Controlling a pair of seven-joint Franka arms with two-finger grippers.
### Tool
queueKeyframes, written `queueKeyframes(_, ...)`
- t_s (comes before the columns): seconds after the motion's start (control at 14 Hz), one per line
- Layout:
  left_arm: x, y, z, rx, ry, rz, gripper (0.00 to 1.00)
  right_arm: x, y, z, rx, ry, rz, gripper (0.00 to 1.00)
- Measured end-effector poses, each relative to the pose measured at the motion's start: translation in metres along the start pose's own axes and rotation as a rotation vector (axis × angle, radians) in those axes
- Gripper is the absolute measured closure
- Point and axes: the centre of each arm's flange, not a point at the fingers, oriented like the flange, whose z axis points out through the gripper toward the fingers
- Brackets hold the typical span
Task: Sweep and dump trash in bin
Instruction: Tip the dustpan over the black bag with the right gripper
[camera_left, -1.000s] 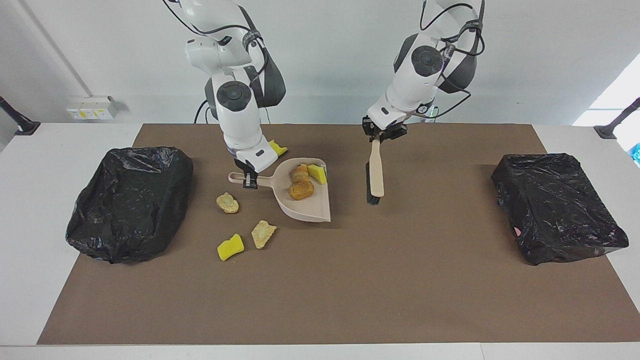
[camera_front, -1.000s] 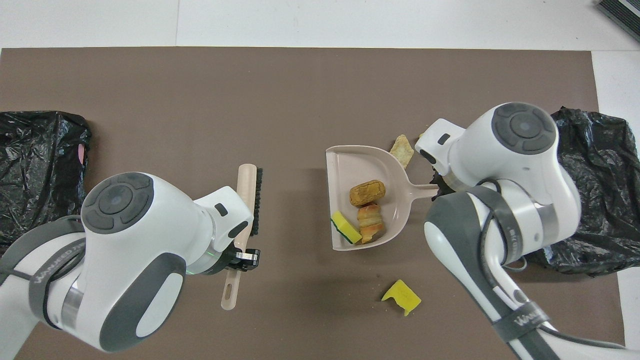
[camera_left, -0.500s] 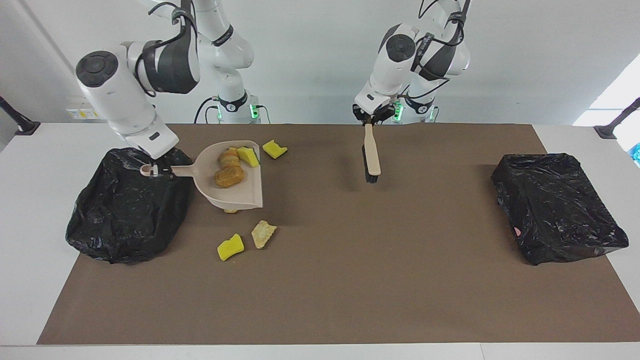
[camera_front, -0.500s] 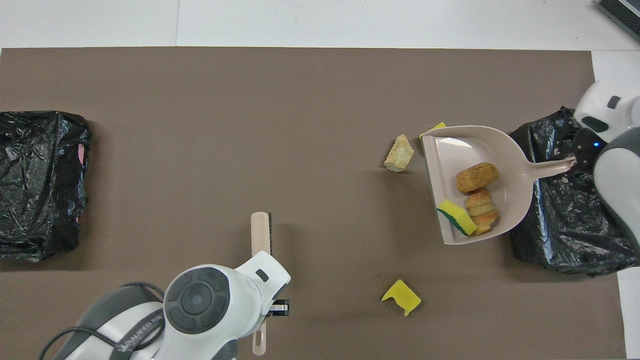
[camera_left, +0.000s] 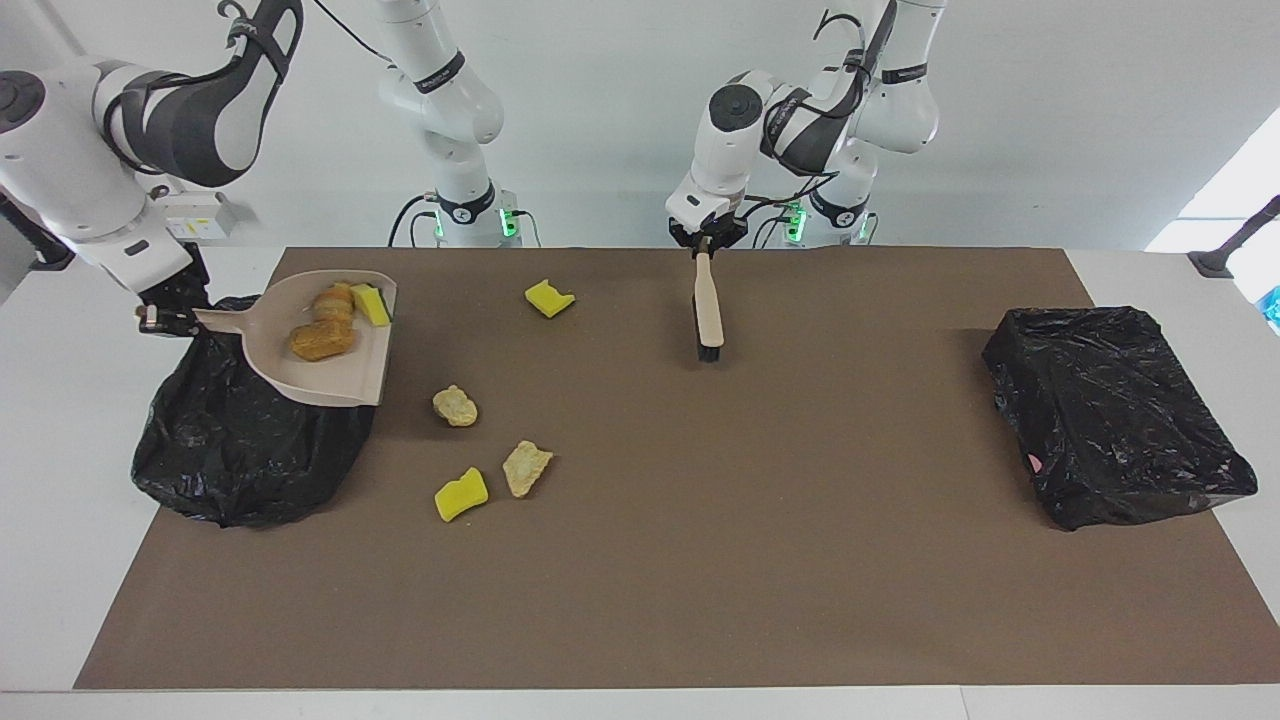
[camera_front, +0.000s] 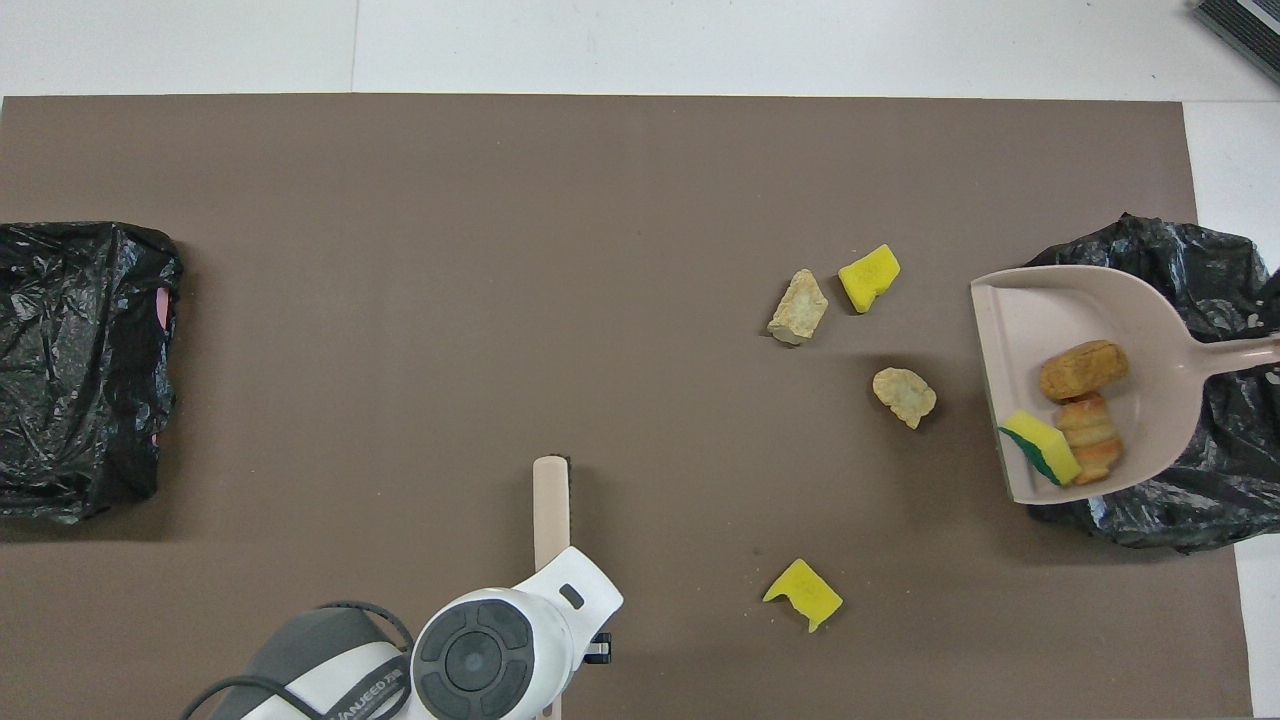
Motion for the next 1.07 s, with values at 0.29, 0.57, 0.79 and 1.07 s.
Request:
queueKeyframes(0.29, -0.002, 0.011, 0.020, 0.011, -0.009, -0.013, 0.74, -0.056, -0.015, -0.004, -0.069, -0.108, 0.049, 0.69)
queueKeyframes(0.57, -0.002, 0.010, 0.022, 0.014, -0.012, -0.015, 0.74, -0.078, -0.021, -0.007, -0.043, -0.274, 0.039, 0.69)
queueKeyframes(0.79, 0.000, 0.008, 0.023, 0.013, -0.012, -0.019, 0.46, -0.077, -0.021, -0.006, -0.023, -0.348, 0.095, 0.69)
queueKeyframes(1.07, 0.004, 0.004, 0.022, 0.010, -0.014, -0.034, 0.00, -0.049, -0.016, -0.005, 0.017, -0.462, 0.107, 0.69)
